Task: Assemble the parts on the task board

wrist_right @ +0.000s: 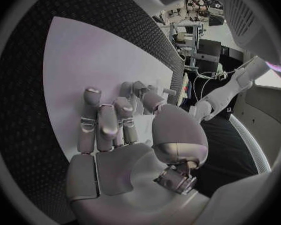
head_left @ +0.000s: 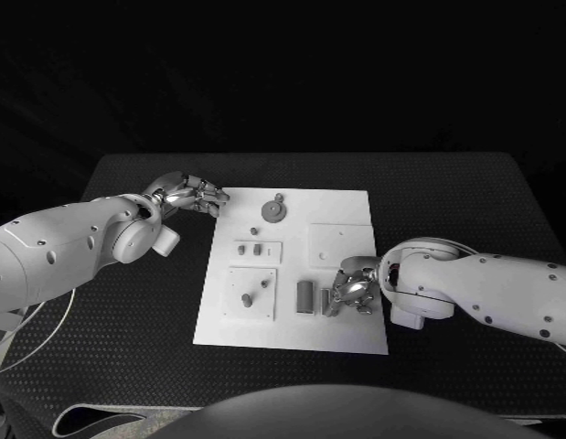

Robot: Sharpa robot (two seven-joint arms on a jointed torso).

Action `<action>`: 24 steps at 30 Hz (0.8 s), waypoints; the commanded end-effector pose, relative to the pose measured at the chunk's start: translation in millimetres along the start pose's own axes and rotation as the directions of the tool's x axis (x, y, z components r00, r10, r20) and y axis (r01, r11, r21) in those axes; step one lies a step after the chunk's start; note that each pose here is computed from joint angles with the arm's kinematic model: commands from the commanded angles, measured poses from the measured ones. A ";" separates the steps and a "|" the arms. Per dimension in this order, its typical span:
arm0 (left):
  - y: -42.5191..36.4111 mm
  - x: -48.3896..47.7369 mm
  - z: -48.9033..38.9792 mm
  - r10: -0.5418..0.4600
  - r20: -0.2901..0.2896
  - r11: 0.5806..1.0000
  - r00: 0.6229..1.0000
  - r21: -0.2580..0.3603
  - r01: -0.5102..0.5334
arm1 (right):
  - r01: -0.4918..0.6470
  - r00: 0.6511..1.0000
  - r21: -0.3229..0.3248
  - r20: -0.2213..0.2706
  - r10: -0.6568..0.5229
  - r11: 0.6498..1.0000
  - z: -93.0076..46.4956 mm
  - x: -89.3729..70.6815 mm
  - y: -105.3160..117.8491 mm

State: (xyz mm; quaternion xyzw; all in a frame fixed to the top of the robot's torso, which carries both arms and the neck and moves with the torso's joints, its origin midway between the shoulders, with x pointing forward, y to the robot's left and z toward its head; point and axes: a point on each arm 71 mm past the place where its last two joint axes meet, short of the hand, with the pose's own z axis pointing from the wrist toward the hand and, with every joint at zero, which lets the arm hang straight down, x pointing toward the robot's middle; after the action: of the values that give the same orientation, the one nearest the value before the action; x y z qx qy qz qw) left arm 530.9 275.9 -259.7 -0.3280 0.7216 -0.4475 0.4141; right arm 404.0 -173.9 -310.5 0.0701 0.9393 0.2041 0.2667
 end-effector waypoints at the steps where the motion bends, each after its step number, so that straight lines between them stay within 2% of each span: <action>1: -1.1 2.1 0.3 -0.009 -0.016 1.000 1.000 0.006 0.009 | 0.008 1.000 0.055 -0.020 -0.007 0.998 6.1 9.1 -10.8; 10: -1.1 2.4 0.4 -0.009 -0.017 1.000 1.000 0.006 0.009 | 0.008 1.000 0.054 -0.022 -0.007 0.999 6.1 9.1 -11.3; 15: -1.5 2.6 0.7 -0.008 -0.016 1.000 1.000 0.010 0.009 | -0.039 0.997 -0.016 -0.074 0.037 0.999 3.5 11.2 -11.8; 18: -1.8 2.5 0.5 -0.008 -0.016 1.000 1.000 0.014 0.009 | -0.043 0.997 -0.038 -0.068 0.040 0.998 -0.2 10.0 -15.0; 21: -1.4 1.4 0.4 -0.006 -0.007 1.000 1.000 0.013 0.007 | -0.058 0.997 -0.099 -0.055 0.053 0.993 -3.8 4.4 -13.3; 24: -0.3 -1.6 1.3 0.015 0.034 1.000 0.999 -0.003 -0.014 | -0.065 0.998 -0.127 -0.019 0.063 0.990 -6.9 -5.4 -12.0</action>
State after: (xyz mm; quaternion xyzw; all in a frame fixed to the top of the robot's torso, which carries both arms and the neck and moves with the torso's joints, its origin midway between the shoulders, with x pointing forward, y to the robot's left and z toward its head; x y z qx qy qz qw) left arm 531.3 276.4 -259.9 -0.3289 0.7212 -0.4455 0.4162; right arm 403.3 -188.8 -309.4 0.0832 0.9307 0.2464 0.2572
